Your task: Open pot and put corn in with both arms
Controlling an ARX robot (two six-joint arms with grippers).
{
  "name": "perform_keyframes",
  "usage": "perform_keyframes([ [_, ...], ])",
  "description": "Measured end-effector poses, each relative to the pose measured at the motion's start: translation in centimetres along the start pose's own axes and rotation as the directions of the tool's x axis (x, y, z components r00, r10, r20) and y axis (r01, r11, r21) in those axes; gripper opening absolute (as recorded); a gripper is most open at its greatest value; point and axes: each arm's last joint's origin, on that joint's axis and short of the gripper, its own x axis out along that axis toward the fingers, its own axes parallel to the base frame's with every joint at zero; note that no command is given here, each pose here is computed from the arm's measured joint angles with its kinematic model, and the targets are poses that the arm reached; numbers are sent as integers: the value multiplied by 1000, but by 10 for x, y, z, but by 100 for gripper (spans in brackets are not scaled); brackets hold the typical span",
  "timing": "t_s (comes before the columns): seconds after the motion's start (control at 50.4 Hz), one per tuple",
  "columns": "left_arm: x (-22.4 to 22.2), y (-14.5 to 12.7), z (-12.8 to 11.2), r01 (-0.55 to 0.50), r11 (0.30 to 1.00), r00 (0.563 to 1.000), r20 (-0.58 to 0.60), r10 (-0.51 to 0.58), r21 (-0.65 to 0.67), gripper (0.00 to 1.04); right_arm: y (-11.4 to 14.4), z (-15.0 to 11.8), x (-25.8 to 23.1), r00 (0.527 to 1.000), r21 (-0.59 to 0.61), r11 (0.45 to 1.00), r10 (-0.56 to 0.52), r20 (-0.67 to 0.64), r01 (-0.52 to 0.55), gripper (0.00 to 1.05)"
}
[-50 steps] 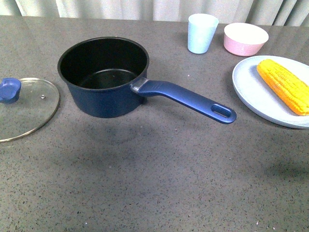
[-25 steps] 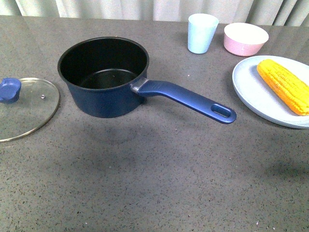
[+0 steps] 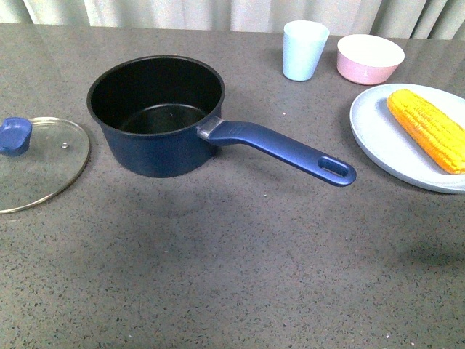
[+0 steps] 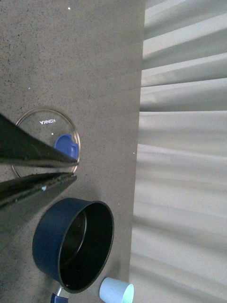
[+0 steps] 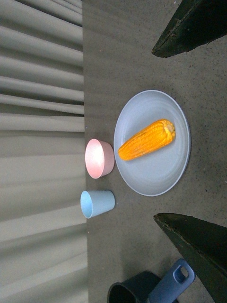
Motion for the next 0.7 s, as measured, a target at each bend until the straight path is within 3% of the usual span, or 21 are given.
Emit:
perform_keyframes([
  [0.258,0,0,0,0,1000,1000,0,0,0,66,0,0,0,1000,0,1000,0,0,0,96],
  [0.417,0,0,0,0,1000,1000,0,0,0,96,0,0,0,1000,0,1000,0,0,0,96],
  [0.616,0,0,0,0,1000,1000,0,0,2,96,0,0,0,1000,1,1000,0,-3,0,96],
  [0.655,0,0,0,0,1000,1000,0,0,2,96,0,-1,1,997,38,999,9,-78,-6,96],
  [0.695,0,0,0,0,1000,1000,0,0,2,96,-1,-1,2,960,114,993,23,-280,10,96],
])
